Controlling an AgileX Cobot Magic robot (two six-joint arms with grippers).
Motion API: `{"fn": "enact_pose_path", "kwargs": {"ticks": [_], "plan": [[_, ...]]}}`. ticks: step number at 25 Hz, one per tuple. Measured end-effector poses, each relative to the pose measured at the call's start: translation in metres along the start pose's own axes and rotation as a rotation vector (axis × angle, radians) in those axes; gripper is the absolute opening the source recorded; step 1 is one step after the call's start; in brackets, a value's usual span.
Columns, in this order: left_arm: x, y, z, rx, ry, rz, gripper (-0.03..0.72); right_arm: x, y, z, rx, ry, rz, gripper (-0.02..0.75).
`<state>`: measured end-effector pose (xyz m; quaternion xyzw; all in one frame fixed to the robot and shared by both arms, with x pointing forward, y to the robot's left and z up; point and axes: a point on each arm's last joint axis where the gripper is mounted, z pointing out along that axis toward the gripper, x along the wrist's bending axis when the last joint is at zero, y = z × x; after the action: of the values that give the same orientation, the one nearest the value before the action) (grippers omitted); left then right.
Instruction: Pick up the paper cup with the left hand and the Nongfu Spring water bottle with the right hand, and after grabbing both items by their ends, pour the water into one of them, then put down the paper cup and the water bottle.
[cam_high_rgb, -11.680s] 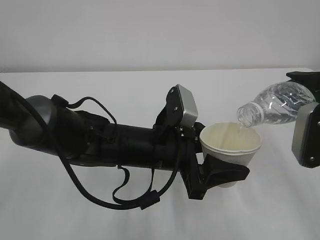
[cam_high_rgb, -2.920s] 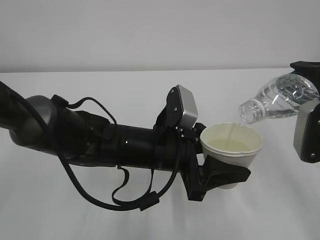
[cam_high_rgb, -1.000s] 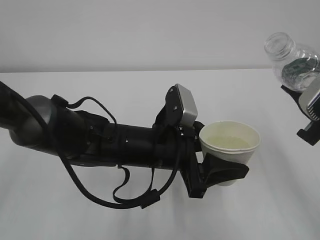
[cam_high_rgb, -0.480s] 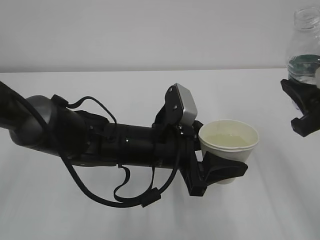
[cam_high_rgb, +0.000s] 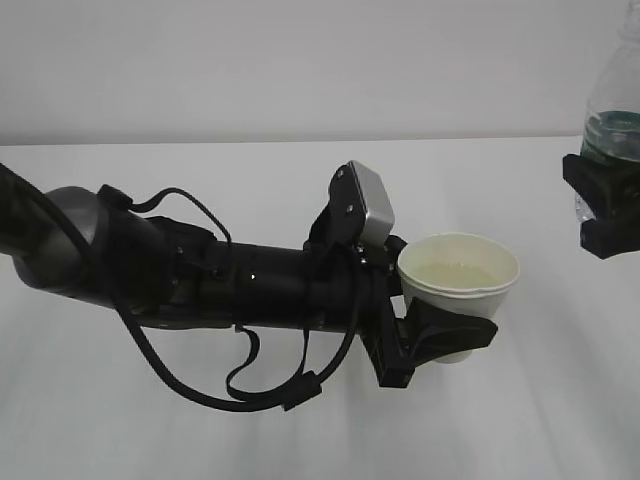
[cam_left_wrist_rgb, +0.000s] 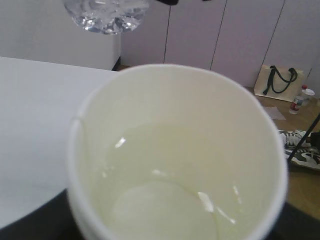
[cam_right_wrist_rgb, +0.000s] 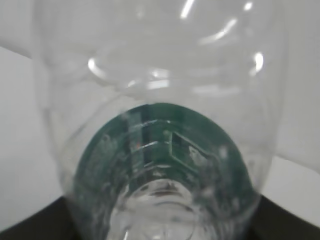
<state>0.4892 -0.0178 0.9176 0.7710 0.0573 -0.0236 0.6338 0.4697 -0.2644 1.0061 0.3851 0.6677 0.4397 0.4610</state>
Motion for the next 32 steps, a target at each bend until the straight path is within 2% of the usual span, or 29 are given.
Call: {"fn": "enact_pose_path", "kwargs": {"ticks": [9, 20, 32], "plan": [[-0.001, 0.003, -0.001, -0.002, -0.005, 0.01, 0.463, 0.0, 0.0, 0.0, 0.0, -0.007, 0.08, 0.402], [-0.002, 0.003, -0.001, -0.008, -0.012, 0.011, 0.463, 0.003, -0.022, -0.017, -0.06, -0.089, 0.226, 0.402], [-0.002, 0.004, -0.001, -0.011, -0.014, 0.011, 0.463, 0.008, -0.054, 0.014, -0.096, -0.096, 0.267, 0.402]]}}
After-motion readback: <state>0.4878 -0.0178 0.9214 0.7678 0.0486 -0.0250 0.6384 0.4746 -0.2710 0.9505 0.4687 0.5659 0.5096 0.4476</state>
